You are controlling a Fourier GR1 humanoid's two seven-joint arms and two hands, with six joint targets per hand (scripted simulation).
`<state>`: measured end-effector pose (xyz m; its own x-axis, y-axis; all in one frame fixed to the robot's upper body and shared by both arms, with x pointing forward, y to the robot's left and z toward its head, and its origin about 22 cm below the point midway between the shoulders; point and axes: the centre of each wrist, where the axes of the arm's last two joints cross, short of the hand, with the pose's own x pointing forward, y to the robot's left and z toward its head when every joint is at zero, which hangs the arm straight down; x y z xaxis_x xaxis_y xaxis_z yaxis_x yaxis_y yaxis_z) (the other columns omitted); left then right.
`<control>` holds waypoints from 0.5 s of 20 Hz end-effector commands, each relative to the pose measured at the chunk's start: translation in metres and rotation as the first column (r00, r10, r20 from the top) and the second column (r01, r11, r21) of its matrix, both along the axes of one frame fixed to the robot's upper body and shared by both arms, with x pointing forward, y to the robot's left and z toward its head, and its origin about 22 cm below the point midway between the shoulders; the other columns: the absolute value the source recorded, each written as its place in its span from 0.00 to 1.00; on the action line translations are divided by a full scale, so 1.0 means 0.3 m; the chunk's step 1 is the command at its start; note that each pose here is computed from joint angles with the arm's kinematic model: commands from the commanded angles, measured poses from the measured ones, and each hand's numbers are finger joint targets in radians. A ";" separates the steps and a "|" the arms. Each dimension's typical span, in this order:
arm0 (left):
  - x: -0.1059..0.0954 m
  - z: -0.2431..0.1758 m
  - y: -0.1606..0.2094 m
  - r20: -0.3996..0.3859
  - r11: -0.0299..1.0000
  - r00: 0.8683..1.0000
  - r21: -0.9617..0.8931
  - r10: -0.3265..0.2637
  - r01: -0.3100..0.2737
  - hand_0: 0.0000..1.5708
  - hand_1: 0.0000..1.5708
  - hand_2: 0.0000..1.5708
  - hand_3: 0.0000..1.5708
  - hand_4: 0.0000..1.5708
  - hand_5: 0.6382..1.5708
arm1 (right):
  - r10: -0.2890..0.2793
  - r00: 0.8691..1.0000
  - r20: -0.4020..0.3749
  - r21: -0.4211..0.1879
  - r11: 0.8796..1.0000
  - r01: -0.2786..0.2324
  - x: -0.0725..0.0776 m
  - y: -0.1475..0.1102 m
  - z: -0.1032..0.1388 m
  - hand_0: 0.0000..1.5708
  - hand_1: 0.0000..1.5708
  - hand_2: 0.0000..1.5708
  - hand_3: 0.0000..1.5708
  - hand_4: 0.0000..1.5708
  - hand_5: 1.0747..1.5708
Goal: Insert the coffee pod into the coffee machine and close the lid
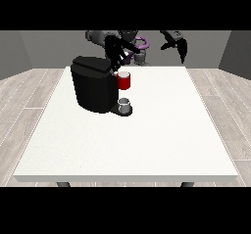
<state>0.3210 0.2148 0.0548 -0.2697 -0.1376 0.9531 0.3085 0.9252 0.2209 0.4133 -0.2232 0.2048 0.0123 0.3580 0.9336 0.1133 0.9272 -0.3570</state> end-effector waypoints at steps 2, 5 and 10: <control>0.011 0.022 -0.034 0.030 0.998 0.998 0.007 -0.062 0.062 0.00 0.00 0.00 0.00 0.27 1.00 | 0.206 0.951 0.232 -0.111 0.977 -0.184 -0.026 0.168 0.168 0.00 0.00 0.00 0.00 0.03 1.00; 0.040 0.100 -0.050 0.063 0.995 0.994 0.023 -0.094 0.093 0.00 0.00 0.00 0.00 0.27 1.00 | 0.204 0.933 0.295 -0.130 0.976 -0.172 -0.014 0.194 0.230 0.00 0.00 0.00 0.00 0.00 1.00; 0.053 0.160 -0.060 0.136 0.996 0.986 0.018 -0.093 0.091 0.00 0.00 0.00 0.00 0.25 1.00 | 0.252 0.902 0.351 -0.184 0.963 -0.197 0.015 0.245 0.260 0.00 0.00 0.00 0.00 0.00 1.00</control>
<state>0.3355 0.2024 0.0887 -0.3689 -0.1203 0.9216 0.3480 0.9016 0.2570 0.4133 -0.1604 0.2719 -0.3512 0.4196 0.8370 0.0403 0.8999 -0.4342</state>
